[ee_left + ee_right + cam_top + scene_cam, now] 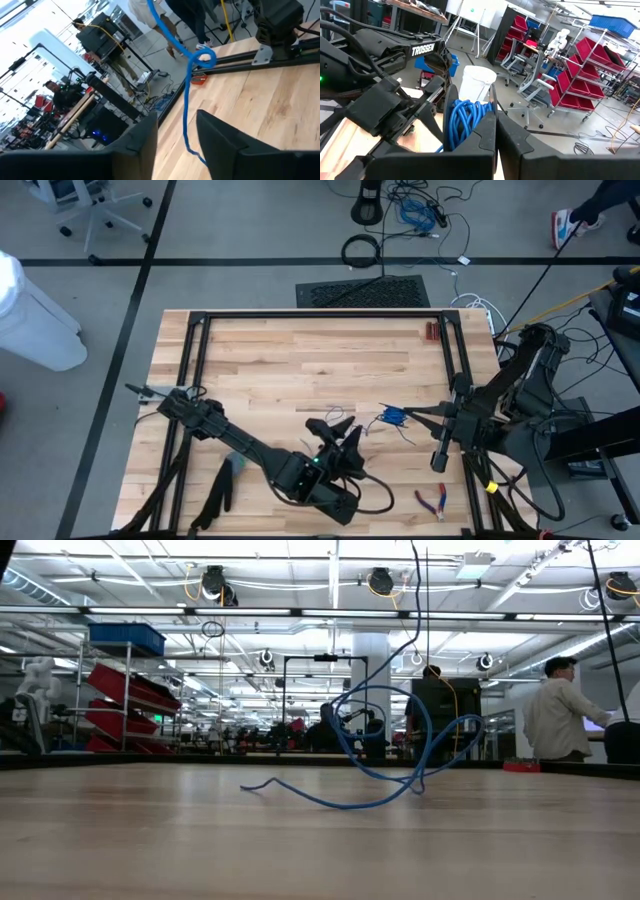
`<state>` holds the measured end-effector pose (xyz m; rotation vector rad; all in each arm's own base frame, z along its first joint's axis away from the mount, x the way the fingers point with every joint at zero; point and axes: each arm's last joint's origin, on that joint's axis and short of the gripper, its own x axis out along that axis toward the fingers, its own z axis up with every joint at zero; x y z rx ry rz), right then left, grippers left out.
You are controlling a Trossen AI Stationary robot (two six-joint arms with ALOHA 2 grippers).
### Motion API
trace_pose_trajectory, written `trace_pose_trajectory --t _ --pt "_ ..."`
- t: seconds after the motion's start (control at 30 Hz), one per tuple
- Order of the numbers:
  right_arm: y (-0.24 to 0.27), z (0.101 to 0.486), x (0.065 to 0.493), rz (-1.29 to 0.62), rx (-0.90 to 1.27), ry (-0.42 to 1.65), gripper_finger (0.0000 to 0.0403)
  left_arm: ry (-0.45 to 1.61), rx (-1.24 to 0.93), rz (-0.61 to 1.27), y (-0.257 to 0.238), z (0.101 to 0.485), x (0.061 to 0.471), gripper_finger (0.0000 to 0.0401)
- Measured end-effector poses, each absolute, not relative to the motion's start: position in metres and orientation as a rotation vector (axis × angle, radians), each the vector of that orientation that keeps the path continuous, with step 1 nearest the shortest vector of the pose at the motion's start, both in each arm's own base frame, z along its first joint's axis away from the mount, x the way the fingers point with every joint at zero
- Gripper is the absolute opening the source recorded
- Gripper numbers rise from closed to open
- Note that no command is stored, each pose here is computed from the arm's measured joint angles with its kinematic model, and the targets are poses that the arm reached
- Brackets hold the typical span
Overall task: Coil cords
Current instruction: Coil the blue wire onto the black spool
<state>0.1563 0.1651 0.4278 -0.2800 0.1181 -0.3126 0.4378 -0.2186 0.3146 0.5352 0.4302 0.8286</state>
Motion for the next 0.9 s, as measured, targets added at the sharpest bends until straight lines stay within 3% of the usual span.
trace_pose_trajectory --t 0.33,0.9 --pt "0.165 0.429 0.157 -0.314 -0.255 0.108 0.0 0.477 0.561 0.804 -0.213 0.311 0.438 0.0009" --pt "0.158 0.421 0.196 -0.46 -0.226 0.115 0.0 0.521 0.42 0.74 -0.18 0.31 0.46 0.0003"
